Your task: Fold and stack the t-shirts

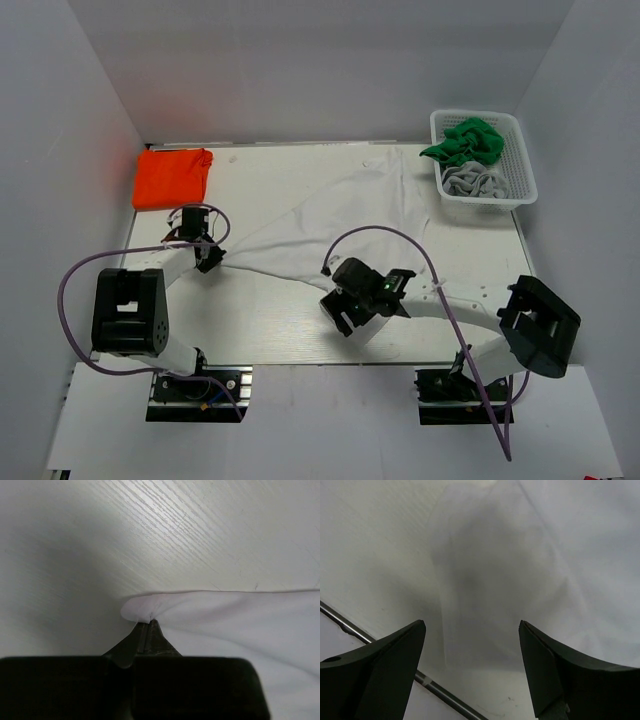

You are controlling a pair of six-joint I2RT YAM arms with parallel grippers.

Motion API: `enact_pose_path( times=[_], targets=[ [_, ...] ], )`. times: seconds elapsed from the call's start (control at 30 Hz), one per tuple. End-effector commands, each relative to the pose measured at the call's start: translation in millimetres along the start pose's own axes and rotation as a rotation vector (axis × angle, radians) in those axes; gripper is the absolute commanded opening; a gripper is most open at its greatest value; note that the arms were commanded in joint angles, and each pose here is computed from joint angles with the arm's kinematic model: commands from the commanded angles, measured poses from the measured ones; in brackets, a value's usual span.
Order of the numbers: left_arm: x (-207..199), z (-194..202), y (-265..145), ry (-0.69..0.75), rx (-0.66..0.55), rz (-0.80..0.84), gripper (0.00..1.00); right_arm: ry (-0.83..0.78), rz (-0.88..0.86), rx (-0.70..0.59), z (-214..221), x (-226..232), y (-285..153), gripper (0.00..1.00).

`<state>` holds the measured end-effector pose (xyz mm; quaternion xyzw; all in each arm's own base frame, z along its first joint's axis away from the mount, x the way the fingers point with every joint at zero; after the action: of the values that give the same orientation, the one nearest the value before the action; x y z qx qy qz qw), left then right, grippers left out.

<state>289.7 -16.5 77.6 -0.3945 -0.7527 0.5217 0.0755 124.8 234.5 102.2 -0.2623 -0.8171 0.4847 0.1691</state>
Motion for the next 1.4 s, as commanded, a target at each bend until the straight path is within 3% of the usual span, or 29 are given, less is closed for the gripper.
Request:
enact_pose_path(
  times=[0.0, 0.17, 0.27, 0.3, 0.4, 0.43, 0.57, 0.67, 0.73, 0.77, 0.93, 1.0, 1.03, 1.1, 1.17, 1.37],
  targets=[
    [-4, -8, -15, 0.017, -0.077, 0.042, 0.00, -0.024, -0.022, 0.046, 18, 7, -1, 0.81],
    [-4, -9, -25, 0.015, -0.082, 0.061, 0.00, 0.035, 0.030, 0.141, 49, 5, 6, 0.76],
    [-4, -7, -28, 0.014, -0.079, 0.076, 0.00, 0.047, 0.070, 0.152, 54, 2, 13, 0.59],
    [-4, -6, -28, 0.014, -0.071, 0.084, 0.00, 0.051, 0.086, 0.149, 53, 0, 15, 0.50],
    [-8, -8, -30, 0.013, -0.070, 0.097, 0.00, 0.078, 0.265, 0.062, 34, -17, 14, 0.05],
    [-8, -7, -30, 0.014, -0.063, 0.104, 0.00, 0.090, 0.298, 0.024, 23, -20, 6, 0.00],
    [-26, -24, -44, 0.004, -0.101, 0.165, 0.00, 0.191, 0.467, -0.212, -27, -43, -30, 0.00],
    [-54, -41, -65, 0.001, -0.141, 0.299, 0.00, 0.281, 0.528, -0.425, -72, -68, -69, 0.00],
    [-74, -56, -75, -0.003, -0.175, 0.380, 0.00, 0.327, 0.656, -0.527, -89, -92, -96, 0.00],
    [-79, -61, -76, -0.004, -0.181, 0.387, 0.00, 0.387, 0.701, -0.634, -103, -104, -113, 0.00],
    [-129, -108, -95, 0.004, -0.257, 0.464, 0.00, 0.373, 0.834, -0.787, -150, -158, -174, 0.00],
    [-150, -132, -110, -0.009, -0.317, 0.508, 0.00, 0.338, 0.871, -0.783, -163, -172, -176, 0.00],
    [-156, -141, -117, -0.002, -0.340, 0.512, 0.00, 0.344, 0.914, -0.847, -180, -189, -203, 0.00],
    [-174, -165, -151, -0.008, -0.408, 0.565, 0.00, 0.362, 0.948, -0.872, -190, -207, -213, 0.00],
    [-183, -184, -185, -0.007, -0.489, 0.624, 0.00, 0.307, 1.024, -0.924, -203, -219, -256, 0.00],
    [-173, -200, -285, 0.023, -0.676, 0.773, 0.00, 0.164, 1.044, -1.115, -215, -203, -361, 0.00]
  ],
)
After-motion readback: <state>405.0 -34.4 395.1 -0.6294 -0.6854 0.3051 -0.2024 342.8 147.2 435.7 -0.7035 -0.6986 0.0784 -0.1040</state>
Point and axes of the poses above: each gripper's point midway between its finger pads, its own y axis out along the fingers, its own x axis along the line the jaws close on, z = x × y, the point moved 7 cm from there along -y, back along the fingers, and after that the axes turned 9 degrees about -y, right-handed, at the moved point
